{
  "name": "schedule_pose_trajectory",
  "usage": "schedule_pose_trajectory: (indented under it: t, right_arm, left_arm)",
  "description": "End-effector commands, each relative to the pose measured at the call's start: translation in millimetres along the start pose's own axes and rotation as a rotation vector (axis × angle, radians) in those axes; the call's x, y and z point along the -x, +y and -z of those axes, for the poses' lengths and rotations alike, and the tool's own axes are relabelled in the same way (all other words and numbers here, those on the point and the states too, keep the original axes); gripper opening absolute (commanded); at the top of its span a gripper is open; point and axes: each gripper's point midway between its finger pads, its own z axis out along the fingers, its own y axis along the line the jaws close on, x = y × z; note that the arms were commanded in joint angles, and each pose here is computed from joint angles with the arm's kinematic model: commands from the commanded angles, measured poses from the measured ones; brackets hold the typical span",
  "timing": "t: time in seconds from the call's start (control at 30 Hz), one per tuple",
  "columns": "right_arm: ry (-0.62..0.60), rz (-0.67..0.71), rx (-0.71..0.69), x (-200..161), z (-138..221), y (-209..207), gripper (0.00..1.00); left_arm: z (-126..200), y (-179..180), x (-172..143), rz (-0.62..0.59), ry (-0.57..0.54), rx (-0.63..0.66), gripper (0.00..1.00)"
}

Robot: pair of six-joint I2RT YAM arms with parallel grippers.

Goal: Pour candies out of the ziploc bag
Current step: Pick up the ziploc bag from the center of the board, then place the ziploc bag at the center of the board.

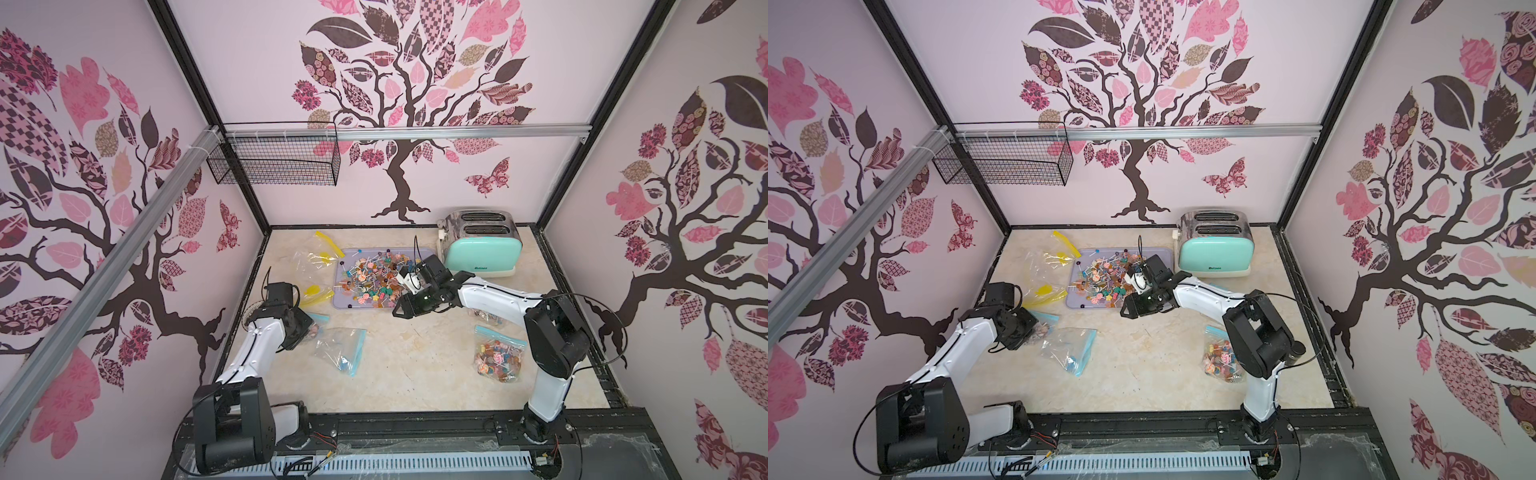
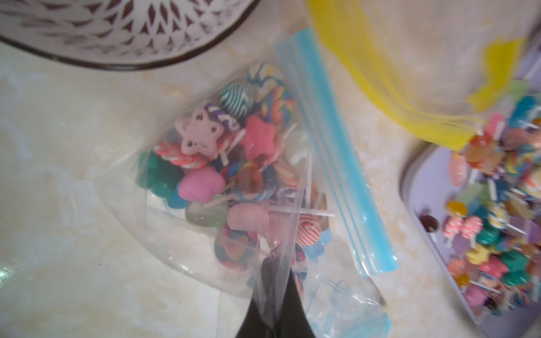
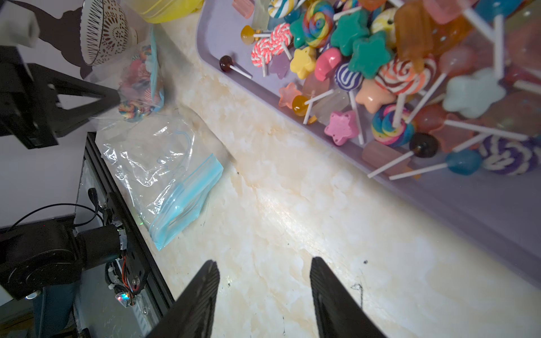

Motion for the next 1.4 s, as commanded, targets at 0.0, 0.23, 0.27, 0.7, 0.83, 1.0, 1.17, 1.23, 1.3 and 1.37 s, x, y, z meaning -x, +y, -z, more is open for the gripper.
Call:
schedule_pose_trajectory:
  t: [0.0, 0.23, 0.27, 0.7, 0.83, 1.0, 1.17, 1.23, 1.3, 1.37]
  right_arm:
    - [-0.028, 0.02, -0.01, 13, 15, 11, 0.55]
    - [-0.049, 0.008, -0.062, 15, 27, 8, 0.55]
    - [-0.053, 0.003, -0.076, 15, 29, 6, 0.55]
    - [-0.211, -0.208, -0.227, 9, 98, -61, 0.56]
    - [-0.231, -0.225, -0.259, -3, 108, -72, 0.57]
    - [-0.22, -0.252, -0.257, -16, 100, -80, 0.57]
    - [-0.193, -0.268, -0.235, -29, 90, -82, 0.56]
    - [-0.188, -0.271, -0.232, -32, 88, -83, 0.56]
    - [-0.181, -0.274, -0.231, -35, 86, -84, 0.56]
    - [-0.179, -0.273, -0.225, -36, 84, -84, 0.56]
  left_arm:
    - [37, -31, 8, -0.077, -0.015, -0.103, 0.0]
    - [97, -69, 14, -0.216, -0.079, -0.199, 0.0]
    - [104, -77, 10, -0.244, -0.075, -0.223, 0.0]
    - [114, -145, -106, -0.6, 0.164, -0.425, 0.02]
    - [103, -162, -143, -0.681, 0.196, -0.463, 0.02]
    - [76, -174, -188, -0.808, 0.204, -0.483, 0.01]
    - [26, -139, -219, -0.886, 0.251, -0.325, 0.0]
    - [12, -119, -226, -0.899, 0.276, -0.268, 0.0]
    - [3, -100, -229, -0.91, 0.288, -0.213, 0.0]
    - [-4, -76, -229, -0.909, 0.307, -0.146, 0.0]
